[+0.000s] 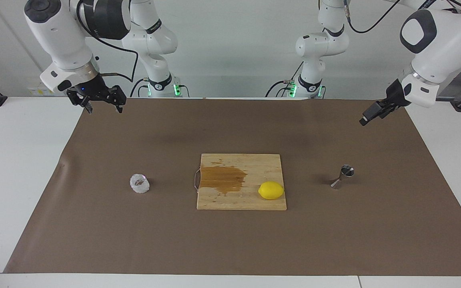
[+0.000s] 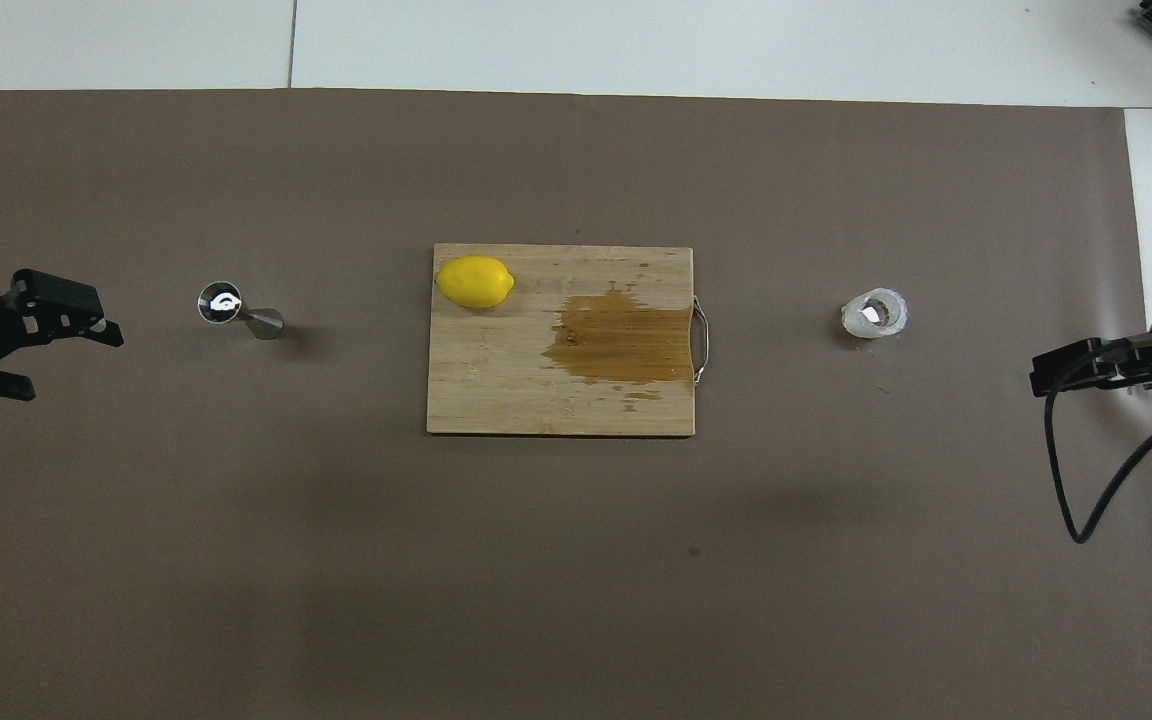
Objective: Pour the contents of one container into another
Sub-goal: 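Reach the left gripper toward the small metal cup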
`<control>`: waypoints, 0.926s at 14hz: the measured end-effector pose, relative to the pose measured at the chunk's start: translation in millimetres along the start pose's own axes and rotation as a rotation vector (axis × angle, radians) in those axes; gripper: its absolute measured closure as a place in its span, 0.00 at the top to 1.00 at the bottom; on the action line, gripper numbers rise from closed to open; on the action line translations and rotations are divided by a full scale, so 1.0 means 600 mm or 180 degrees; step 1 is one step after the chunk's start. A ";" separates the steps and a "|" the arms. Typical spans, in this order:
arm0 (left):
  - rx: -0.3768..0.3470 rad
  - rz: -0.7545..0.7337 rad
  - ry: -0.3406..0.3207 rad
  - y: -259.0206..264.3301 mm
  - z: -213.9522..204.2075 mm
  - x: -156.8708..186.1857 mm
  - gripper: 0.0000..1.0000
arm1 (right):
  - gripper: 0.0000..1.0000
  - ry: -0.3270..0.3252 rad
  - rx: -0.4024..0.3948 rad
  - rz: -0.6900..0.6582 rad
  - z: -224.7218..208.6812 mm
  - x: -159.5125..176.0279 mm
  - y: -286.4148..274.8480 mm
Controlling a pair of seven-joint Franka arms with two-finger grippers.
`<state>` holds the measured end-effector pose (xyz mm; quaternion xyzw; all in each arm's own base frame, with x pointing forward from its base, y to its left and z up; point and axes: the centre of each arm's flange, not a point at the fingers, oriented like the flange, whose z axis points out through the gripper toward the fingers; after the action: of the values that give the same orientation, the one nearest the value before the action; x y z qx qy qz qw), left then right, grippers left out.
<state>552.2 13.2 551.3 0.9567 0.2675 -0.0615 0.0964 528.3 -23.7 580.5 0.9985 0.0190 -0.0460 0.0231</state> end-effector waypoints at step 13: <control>-0.1248 -0.3832 -0.0365 -0.045 0.162 0.059 1.00 | 1.00 0.0000 0.0000 0.0000 0.000 0.000 0.000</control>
<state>561.5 32.1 446.4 0.5985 0.7592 -0.1059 0.2326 528.3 -23.7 580.5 0.9985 0.0190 -0.0460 0.0231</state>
